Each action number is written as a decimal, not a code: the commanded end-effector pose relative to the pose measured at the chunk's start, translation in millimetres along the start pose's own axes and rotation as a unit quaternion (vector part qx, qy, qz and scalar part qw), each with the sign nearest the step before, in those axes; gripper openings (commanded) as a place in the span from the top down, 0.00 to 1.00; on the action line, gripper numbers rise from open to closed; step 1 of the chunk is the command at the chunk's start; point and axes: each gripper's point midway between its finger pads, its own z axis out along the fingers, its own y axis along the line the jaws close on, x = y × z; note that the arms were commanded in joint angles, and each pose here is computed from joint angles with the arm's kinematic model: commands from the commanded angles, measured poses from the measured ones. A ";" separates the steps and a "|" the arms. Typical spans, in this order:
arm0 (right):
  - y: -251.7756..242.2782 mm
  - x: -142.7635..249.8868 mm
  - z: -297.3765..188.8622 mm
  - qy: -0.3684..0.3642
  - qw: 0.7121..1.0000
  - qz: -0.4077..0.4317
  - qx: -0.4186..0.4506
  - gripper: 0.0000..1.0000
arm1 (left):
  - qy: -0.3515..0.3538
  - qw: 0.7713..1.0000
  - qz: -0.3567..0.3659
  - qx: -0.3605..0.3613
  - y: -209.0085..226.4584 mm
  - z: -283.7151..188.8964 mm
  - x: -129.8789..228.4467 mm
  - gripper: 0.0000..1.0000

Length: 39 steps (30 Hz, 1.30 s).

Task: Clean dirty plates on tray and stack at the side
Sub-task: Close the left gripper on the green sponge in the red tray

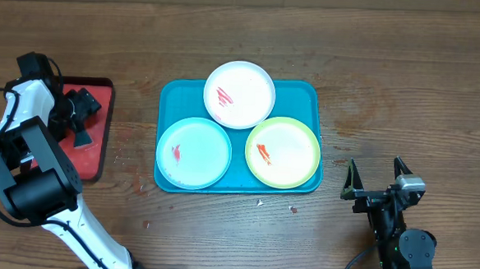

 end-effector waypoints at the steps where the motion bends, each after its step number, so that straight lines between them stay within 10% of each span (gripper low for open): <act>1: -3.1 0.6 0.1 -0.004 1.000 -0.002 0.007 0.00 | 0.005 1.000 0.016 0.001 1.1 11.3 3.3 0.44; 2: -3.1 0.6 0.1 -0.004 1.000 -0.002 0.007 0.00 | 0.003 1.000 0.016 0.001 0.8 11.3 2.5 0.78; 3: -3.1 0.6 0.1 -0.004 1.000 -0.002 0.007 0.00 | 0.004 1.000 0.016 0.001 0.7 11.3 2.7 0.90; 7: -3.1 0.6 0.1 -0.004 1.000 -0.002 0.007 0.00 | 0.015 1.000 0.017 -0.003 2.7 11.3 8.3 0.95; 8: -3.1 0.6 0.1 -0.004 1.000 -0.002 0.007 0.00 | 0.020 1.000 0.017 -0.004 3.5 11.2 10.6 0.90; 11: -3.1 0.6 0.1 -0.004 1.000 -0.002 0.007 0.00 | 0.037 0.999 0.017 -0.010 6.4 10.6 19.2 0.00; 18: -3.1 0.6 0.1 -0.004 1.000 -0.002 0.007 0.00 | 0.112 0.993 0.017 -0.033 18.7 4.6 55.3 0.00; 23: -3.1 0.6 0.1 -0.004 1.000 -0.002 0.007 0.00 | 0.127 0.991 0.018 -0.039 21.5 2.7 62.3 0.32; 27: -3.1 0.6 0.1 -0.004 1.000 -0.002 0.007 0.00 | 0.123 0.992 0.018 -0.038 20.8 3.1 60.6 0.96; 39: -3.1 0.6 0.1 -0.004 1.000 -0.002 0.007 0.00 | 0.110 0.993 0.017 -0.035 13.8 -23.3 37.8 0.96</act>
